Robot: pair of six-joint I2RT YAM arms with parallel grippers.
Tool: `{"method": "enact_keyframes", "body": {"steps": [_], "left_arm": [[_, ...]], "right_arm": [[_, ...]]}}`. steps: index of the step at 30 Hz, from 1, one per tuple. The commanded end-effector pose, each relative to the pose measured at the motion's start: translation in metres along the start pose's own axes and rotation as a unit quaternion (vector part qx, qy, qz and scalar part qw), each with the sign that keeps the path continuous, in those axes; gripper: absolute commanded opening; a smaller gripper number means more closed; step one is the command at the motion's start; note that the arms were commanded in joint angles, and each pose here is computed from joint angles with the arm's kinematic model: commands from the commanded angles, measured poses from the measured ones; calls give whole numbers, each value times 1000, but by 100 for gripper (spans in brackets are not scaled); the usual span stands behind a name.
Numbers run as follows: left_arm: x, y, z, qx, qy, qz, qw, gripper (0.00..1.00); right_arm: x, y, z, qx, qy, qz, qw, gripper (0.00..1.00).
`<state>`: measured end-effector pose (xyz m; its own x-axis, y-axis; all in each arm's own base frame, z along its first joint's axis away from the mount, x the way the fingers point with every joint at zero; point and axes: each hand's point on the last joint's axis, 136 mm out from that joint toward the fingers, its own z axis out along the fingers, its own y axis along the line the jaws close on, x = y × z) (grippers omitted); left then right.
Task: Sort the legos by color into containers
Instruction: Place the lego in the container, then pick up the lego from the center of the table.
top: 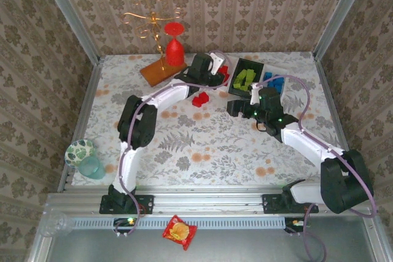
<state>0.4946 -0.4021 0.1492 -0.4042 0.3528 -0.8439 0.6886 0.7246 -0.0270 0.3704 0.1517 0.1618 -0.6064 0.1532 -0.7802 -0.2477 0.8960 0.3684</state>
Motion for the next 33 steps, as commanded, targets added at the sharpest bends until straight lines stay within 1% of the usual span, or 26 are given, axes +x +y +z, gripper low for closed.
{"method": "enact_keyframes", "body": {"steps": [1,3,6,8,10,13,18,20,22,25,26,27,29,31,33], "left_arm": [[-11,13,13,-19,-4,-14,1000,31],[-9,15,24,-22,4,-18,1000,32],[-7,16,34,-29,11,-20,999,34],[-5,19,40,-36,15,-20,999,36],[-3,23,45,-44,22,-21,999,38],[-9,22,45,-44,20,-23,999,49],[-24,15,28,-31,7,-27,999,66],[-31,11,13,-20,-2,-27,999,70],[-32,5,-9,-12,-8,-28,999,72],[-12,2,-52,-2,7,-42,999,74],[0,0,-67,7,18,-49,999,75],[20,1,-79,12,36,-61,997,76],[50,5,-99,13,56,-85,995,79],[76,8,-110,12,72,-97,993,85],[93,10,-112,16,92,-94,991,89]], "right_arm": [[-29,-1,3,29,-77,-32,996,100],[-43,-3,6,42,-106,-52,992,100],[-60,-4,9,58,-131,-74,987,100],[-60,-8,16,70,-121,-78,987,100],[-64,-7,13,71,-126,-80,986,100],[-67,-8,1,79,-136,-78,985,100],[-61,-11,-9,84,-134,-80,984,100],[-57,-10,-11,80,-126,-75,986,100],[-55,-7,-16,73,-121,-70,987,100],[-48,-6,-24,74,-106,-66,989,100],[-46,-6,-27,73,-100,-66,990,100],[-43,-5,-29,71,-96,-66,991,100],[-38,-5,-31,69,-87,-62,992,100],[-35,-4,-31,64,-83,-58,993,100],[-34,-3,-30,59,-79,-52,994,100]]}}
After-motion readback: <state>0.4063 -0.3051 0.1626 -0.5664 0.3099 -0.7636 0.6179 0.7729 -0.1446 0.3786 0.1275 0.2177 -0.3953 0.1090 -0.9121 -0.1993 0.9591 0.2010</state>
